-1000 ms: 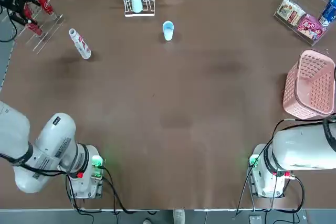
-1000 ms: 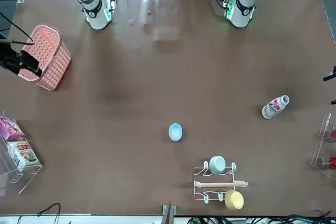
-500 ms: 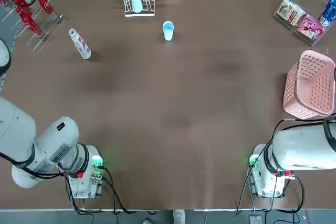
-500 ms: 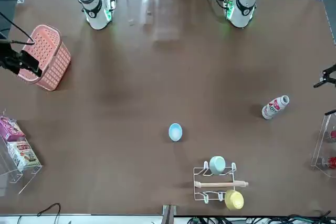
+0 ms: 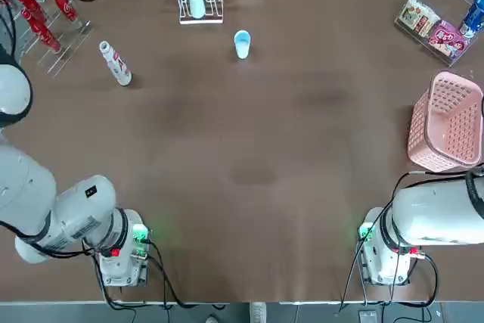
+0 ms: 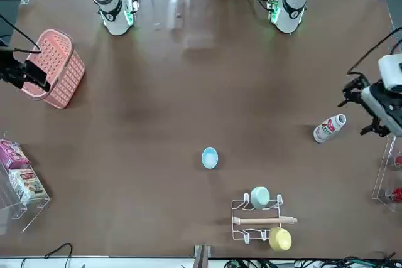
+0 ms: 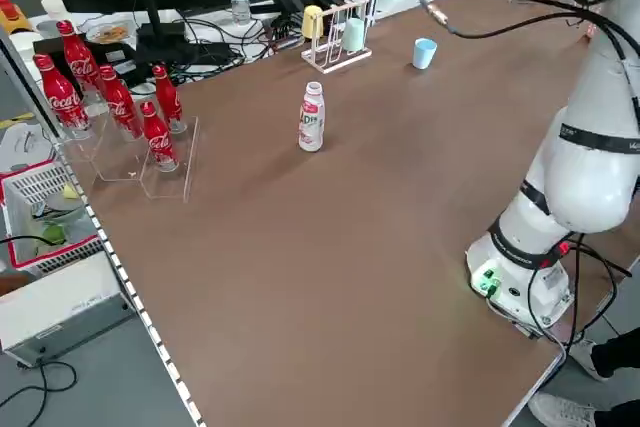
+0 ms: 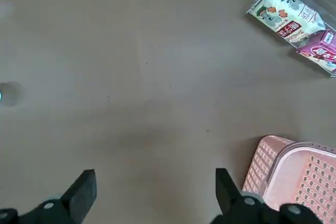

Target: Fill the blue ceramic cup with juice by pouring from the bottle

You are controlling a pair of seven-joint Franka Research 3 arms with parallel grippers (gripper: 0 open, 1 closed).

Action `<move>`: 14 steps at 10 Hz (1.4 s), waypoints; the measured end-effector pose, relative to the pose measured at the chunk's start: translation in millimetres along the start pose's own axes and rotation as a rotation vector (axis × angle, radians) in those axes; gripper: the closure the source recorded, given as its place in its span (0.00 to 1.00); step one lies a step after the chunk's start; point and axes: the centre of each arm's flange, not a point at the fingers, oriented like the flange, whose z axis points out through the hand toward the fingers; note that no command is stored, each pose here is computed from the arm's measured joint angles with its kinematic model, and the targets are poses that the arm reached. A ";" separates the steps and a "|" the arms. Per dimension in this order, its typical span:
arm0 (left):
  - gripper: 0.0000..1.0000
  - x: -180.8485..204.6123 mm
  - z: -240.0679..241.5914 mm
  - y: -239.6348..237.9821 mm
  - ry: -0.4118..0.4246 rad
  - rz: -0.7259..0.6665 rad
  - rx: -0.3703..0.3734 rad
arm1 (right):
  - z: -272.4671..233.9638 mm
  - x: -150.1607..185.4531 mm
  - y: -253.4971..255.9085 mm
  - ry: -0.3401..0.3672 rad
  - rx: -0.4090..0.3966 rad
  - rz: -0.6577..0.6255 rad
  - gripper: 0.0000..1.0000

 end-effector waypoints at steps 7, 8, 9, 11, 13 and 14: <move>0.00 -7.9 -63.9 61.5 0.091 -0.568 0.135 | -0.1 0.0 -0.1 0.001 0.001 0.000 0.00; 0.00 -12.7 -70.9 64.5 0.085 -0.573 0.143 | -0.1 0.0 -0.1 0.001 0.001 0.000 0.00; 0.00 -15.7 -72.2 62.5 0.079 -0.580 0.144 | -0.1 0.0 -0.1 0.001 0.001 0.000 0.00; 0.00 -19.0 -66.4 54.3 0.060 -0.593 0.134 | -0.1 0.0 -0.3 0.001 0.001 0.000 0.00; 0.00 -26.5 -66.0 41.2 0.054 -0.619 0.132 | -0.1 0.0 -0.4 0.001 0.001 -0.001 0.00; 0.00 -32.2 -66.4 34.5 0.043 -0.634 0.130 | -0.1 0.0 -0.4 0.001 0.001 -0.001 0.00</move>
